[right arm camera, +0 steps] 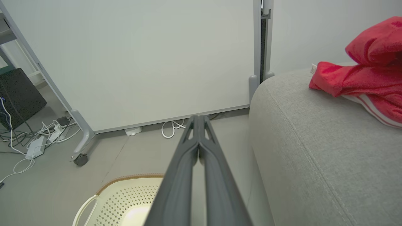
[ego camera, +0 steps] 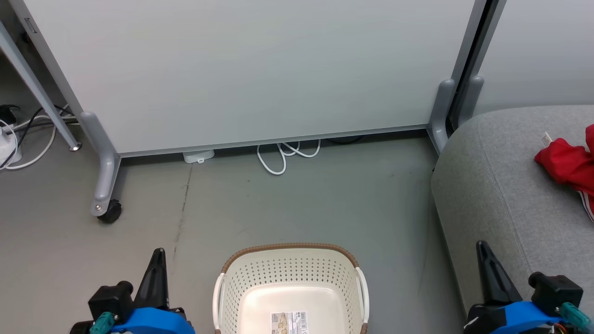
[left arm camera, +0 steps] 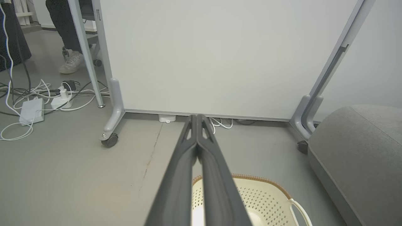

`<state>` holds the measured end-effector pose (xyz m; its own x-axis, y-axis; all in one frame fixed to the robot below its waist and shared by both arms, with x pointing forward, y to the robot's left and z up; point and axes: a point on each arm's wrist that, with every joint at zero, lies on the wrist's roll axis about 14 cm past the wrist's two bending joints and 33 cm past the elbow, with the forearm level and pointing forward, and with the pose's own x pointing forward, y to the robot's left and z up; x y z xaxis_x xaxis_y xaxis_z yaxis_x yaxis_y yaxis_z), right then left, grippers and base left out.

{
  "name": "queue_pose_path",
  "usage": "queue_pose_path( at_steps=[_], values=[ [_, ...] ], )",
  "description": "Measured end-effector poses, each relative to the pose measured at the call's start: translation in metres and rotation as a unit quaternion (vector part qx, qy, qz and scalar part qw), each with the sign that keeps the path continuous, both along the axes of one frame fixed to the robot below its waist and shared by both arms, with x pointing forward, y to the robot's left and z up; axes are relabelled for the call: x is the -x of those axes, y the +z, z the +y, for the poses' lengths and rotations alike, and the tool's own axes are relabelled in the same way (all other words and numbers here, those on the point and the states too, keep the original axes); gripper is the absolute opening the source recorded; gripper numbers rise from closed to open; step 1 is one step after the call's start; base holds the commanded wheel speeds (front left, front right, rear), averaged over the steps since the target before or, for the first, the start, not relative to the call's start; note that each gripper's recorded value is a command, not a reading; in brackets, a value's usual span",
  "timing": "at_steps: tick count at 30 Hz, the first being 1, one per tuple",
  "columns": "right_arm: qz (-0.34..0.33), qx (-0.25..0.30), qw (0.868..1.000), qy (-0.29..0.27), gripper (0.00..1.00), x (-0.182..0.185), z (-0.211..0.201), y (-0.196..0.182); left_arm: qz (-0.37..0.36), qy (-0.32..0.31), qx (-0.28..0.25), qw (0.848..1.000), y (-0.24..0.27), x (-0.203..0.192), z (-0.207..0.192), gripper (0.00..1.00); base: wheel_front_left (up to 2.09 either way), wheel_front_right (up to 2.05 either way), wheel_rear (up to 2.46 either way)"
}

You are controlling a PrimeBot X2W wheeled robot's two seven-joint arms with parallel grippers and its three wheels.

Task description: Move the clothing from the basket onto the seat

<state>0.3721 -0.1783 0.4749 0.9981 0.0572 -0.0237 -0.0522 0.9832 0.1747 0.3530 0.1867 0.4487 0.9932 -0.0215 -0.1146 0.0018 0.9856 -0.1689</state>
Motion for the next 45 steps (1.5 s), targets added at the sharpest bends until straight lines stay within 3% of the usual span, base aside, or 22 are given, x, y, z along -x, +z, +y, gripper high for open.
queue_pose_path(
  at_steps=[20,45],
  values=[
    [0.025,-0.173,0.984,-0.042,0.0,-0.001,-0.012,-0.002,0.004,0.052,0.173,0.984,0.007,-0.006,0.011,0.0,0.0,0.0,0.0],
    [0.032,-0.342,0.937,-0.059,0.0,-0.006,-0.018,0.003,-0.001,0.079,0.341,0.937,0.017,-0.014,0.017,0.0,0.0,0.0,0.0]
  ],
)
